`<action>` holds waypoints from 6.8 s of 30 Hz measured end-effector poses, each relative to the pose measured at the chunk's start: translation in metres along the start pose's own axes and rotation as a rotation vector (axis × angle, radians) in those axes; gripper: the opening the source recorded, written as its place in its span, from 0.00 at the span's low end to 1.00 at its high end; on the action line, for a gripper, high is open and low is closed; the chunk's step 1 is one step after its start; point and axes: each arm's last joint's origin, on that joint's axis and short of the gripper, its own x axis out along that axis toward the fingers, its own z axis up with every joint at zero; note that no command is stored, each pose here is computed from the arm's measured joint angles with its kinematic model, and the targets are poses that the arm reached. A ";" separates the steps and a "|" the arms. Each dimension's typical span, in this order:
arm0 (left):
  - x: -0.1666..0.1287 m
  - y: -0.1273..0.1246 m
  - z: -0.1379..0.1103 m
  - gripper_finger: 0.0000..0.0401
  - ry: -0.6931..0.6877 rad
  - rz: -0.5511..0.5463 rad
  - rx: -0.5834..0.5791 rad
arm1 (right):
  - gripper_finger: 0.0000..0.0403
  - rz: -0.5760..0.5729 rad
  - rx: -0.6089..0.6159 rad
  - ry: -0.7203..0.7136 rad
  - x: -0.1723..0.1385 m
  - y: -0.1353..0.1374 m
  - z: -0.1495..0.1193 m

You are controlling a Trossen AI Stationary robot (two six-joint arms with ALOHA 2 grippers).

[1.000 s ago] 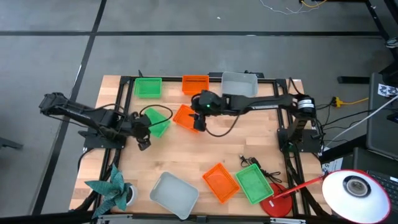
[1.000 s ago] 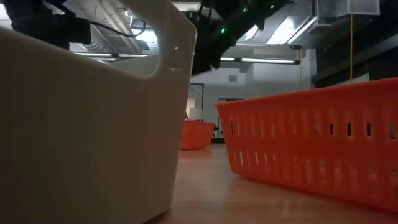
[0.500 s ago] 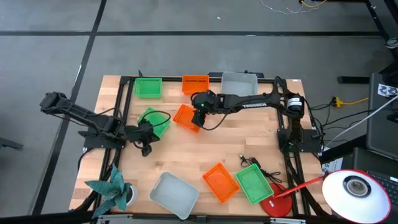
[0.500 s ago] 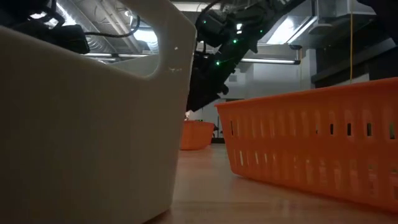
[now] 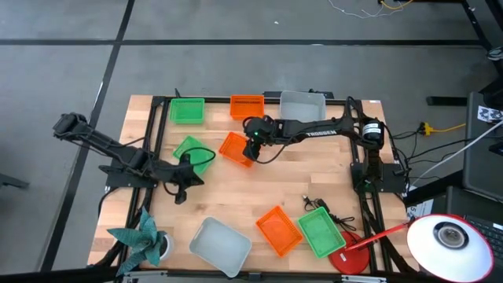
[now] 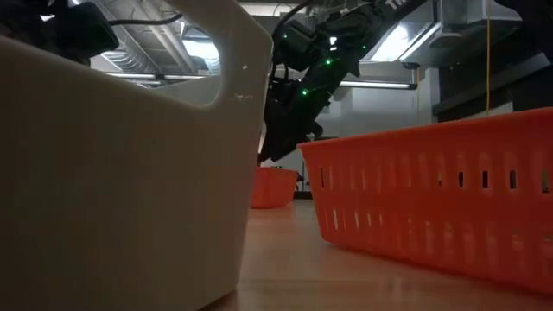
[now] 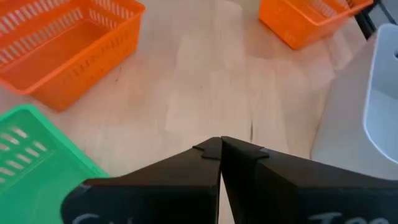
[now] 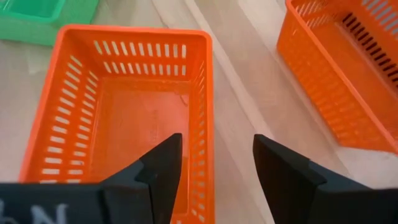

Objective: Stack baskets by color
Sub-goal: Stack the middle orange bin on top of the top orange bin

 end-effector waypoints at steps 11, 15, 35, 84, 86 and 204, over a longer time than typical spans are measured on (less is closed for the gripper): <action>0.005 -0.001 -0.013 0.00 -0.034 -0.043 0.043 | 0.49 -0.010 0.016 0.050 0.020 0.002 -0.012; 0.009 0.001 -0.022 0.00 -0.123 -0.081 0.015 | 0.49 -0.006 0.040 0.030 0.025 0.003 -0.012; 0.011 0.003 -0.029 0.00 -0.157 -0.082 0.039 | 0.03 0.007 -0.048 0.071 0.040 0.009 -0.021; 0.011 0.004 -0.027 0.00 -0.182 -0.043 0.093 | 0.00 0.197 -0.338 -0.122 0.030 -0.228 0.080; 0.011 0.004 -0.027 0.00 -0.183 -0.043 0.099 | 0.00 0.186 -0.338 -0.110 0.032 -0.228 0.078; 0.011 0.005 -0.027 0.00 -0.190 -0.016 0.149 | 0.13 0.148 -0.481 0.116 0.045 -0.084 0.056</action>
